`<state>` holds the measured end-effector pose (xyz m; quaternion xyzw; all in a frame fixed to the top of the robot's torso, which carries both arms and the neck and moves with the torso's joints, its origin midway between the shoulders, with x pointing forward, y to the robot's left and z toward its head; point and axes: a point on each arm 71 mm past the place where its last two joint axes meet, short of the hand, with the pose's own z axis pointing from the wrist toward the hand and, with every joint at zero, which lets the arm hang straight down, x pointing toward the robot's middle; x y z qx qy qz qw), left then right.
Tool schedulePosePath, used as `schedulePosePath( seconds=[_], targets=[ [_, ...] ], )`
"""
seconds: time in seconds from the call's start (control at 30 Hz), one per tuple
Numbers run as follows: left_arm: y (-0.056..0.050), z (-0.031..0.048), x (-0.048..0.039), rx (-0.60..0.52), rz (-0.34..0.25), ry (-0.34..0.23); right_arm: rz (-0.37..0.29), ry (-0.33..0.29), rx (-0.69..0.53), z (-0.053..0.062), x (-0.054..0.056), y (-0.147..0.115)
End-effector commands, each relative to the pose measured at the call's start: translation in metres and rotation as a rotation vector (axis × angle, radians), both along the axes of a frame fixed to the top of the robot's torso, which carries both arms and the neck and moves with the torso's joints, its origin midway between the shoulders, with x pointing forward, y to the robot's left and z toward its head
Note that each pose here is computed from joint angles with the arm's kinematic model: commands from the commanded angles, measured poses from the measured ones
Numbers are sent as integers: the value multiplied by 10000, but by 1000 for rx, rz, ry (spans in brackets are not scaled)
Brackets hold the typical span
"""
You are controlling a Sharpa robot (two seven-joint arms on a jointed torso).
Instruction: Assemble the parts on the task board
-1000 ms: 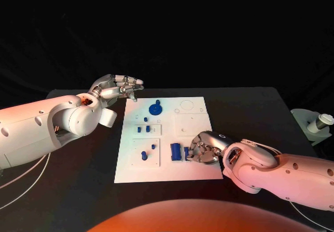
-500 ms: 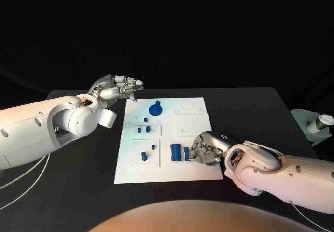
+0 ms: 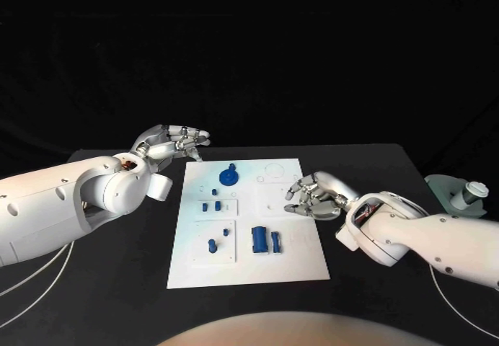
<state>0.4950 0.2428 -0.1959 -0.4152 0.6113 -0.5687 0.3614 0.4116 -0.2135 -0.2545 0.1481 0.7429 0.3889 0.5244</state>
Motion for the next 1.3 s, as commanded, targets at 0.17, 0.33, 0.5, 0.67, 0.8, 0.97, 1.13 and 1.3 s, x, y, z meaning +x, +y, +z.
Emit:
schedulePosePath(
  seconds=[0.17, 0.33, 0.5, 0.67, 0.8, 0.97, 1.13, 1.3],
  targets=[
    [92, -48, 140, -118, 104, -38, -165, 81, 430, 21, 561, -221],
    [165, -105, 260, -133, 185, -68, -232, 91, 548, -18, 874, -270],
    [194, -180, 350, -98, 276, -111, -266, 84, 617, -50, 1098, -286],
    [114, -281, 368, -78, 235, -70, -309, 60, 524, -84, 1178, -325],
    [90, -287, 348, -75, 240, -70, -314, 57, 534, -75, 1158, -303],
    [-15, -310, 252, -63, 263, -71, -337, 48, 581, -29, 1059, -202],
    [-179, -329, 84, -43, 301, -75, -377, 37, 652, 65, 885, -48],
    [-365, -318, -137, -19, 349, -84, -424, 32, 721, 195, 669, 109]
  ],
)
